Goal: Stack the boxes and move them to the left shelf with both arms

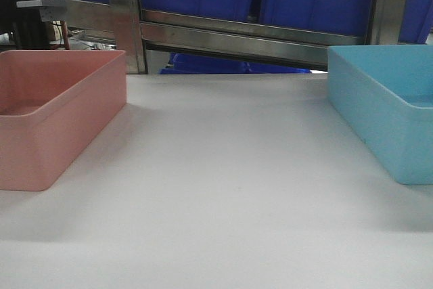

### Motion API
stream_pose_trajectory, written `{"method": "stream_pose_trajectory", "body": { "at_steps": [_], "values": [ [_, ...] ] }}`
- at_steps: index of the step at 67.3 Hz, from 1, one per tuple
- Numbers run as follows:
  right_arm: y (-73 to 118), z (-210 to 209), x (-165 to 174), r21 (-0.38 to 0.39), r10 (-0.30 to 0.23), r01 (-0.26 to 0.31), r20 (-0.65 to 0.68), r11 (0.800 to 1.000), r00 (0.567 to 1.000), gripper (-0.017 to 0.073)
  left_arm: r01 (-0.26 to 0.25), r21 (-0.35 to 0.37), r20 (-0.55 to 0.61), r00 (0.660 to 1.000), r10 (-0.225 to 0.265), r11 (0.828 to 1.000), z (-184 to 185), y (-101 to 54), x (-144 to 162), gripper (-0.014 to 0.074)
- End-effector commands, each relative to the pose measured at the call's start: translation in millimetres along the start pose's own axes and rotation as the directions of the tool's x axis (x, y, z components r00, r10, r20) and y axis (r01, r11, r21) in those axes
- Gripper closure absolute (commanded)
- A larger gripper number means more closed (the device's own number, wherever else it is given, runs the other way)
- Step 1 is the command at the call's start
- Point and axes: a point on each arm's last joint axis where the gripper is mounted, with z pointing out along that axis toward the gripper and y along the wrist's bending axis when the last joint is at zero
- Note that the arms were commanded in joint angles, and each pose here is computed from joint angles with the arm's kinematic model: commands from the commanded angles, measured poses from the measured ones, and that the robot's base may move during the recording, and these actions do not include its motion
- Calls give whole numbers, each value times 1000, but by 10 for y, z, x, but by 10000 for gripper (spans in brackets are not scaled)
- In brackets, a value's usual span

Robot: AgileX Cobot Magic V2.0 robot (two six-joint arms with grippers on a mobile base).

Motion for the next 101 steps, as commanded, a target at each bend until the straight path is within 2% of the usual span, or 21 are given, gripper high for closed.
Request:
{"method": "stream_pose_trajectory", "body": {
  "at_steps": [1, 19, 30, 40, 47, 55, 65, 72, 82, 91, 95, 99, 101],
  "values": [
    [3, -33, -163, 0, -11, 12, 136, 1000, 991, 505, 16, -29, 148, 989, -11, 999, -355, 45, -188, 172],
    [3, -33, -163, 0, -11, 12, 136, 1000, 991, 505, 36, -32, 141, 990, -31, 999, -362, 126, -156, 614],
    [3, -33, -163, 0, -11, 12, 136, 1000, 991, 505, 54, -5, 133, 990, -53, 999, -366, 105, -154, 596],
    [3, -33, -163, 0, -11, 12, 136, 1000, 991, 505, 94, 67, 116, 988, -101, 993, -483, 51, -206, 596],
    [3, -33, -163, 0, -11, 12, 136, 1000, 991, 505, 157, 124, 116, 978, -172, 980, -699, 2, -289, 596],
    [3, -33, -163, 0, -11, 12, 136, 1000, 991, 505, 210, 152, 144, 962, -232, 966, -1041, -81, -352, 596],
    [3, -33, -163, 0, -11, 12, 136, 1000, 991, 505, 281, 220, 175, 931, -321, 934, -1495, -282, -360, 596],
    [3, -33, -163, 0, -11, 12, 136, 1000, 991, 505, 308, 279, 168, 917, -362, 910, -1741, -458, -340, 596],
    [3, -33, -163, 0, -11, 12, 136, 1000, 991, 505, 310, 343, 123, 921, -369, 887, -1931, -777, -313, 596],
    [3, -33, -163, 0, -11, 12, 136, 1000, 991, 505, 311, 389, 69, 929, -364, 867, -1958, -1137, -319, 596],
    [3, -33, -163, 0, -11, 12, 136, 1000, 991, 505, 306, 394, 64, 931, -358, 866, -1957, -1290, -326, 596],
    [3, -33, -163, 0, -11, 12, 136, 1000, 991, 505, 303, 374, 66, 934, -351, 876, -1949, -1478, -325, 596],
    [3, -33, -163, 0, -11, 12, 136, 1000, 991, 505, 301, 344, 75, 935, -346, 889, -1932, -1538, -319, 596]
  ]
}}
